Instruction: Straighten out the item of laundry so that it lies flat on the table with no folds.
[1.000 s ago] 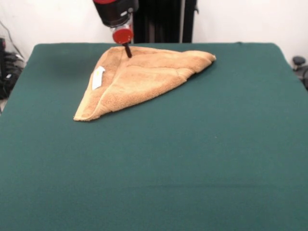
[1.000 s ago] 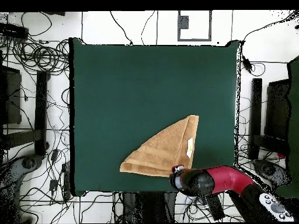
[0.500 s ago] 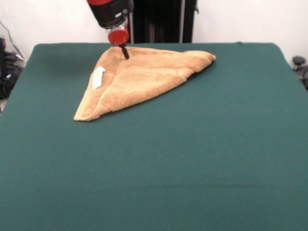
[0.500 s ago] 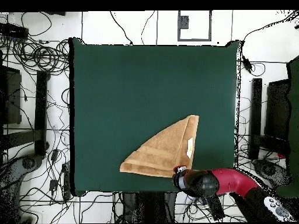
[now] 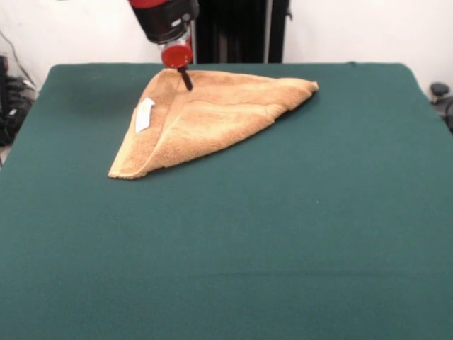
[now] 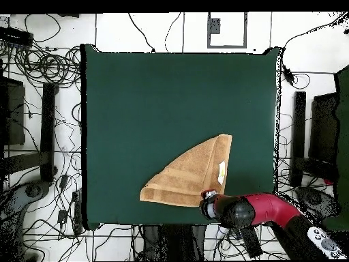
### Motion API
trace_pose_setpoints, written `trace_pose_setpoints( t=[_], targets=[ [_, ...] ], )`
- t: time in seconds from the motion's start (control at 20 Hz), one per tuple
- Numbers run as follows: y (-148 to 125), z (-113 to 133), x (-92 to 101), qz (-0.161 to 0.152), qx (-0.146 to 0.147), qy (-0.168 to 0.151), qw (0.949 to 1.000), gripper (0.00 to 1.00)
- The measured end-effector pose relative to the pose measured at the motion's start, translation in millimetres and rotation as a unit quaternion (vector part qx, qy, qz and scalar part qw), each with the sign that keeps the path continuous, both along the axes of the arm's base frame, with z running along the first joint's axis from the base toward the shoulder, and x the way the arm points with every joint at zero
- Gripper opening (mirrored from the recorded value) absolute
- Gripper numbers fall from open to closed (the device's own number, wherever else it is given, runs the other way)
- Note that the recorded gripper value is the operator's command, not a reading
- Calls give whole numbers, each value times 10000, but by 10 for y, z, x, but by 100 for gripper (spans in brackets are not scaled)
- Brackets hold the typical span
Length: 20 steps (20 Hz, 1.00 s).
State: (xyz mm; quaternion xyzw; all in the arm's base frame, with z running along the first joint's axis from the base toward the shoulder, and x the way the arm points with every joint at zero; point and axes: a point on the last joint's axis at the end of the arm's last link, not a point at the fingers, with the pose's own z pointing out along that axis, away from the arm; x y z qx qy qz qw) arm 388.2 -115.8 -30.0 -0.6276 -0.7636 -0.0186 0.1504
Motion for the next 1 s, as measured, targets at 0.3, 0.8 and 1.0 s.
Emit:
trace_pose_setpoints(
  t=[0.3,0.8,1.0],
  targets=[
    [35,4,47,65,-13,-55,10000,100],
    [209,-71,133,771,-187,-656,9947,100],
    [241,-63,134,909,-265,-685,9931,100]
  ],
)
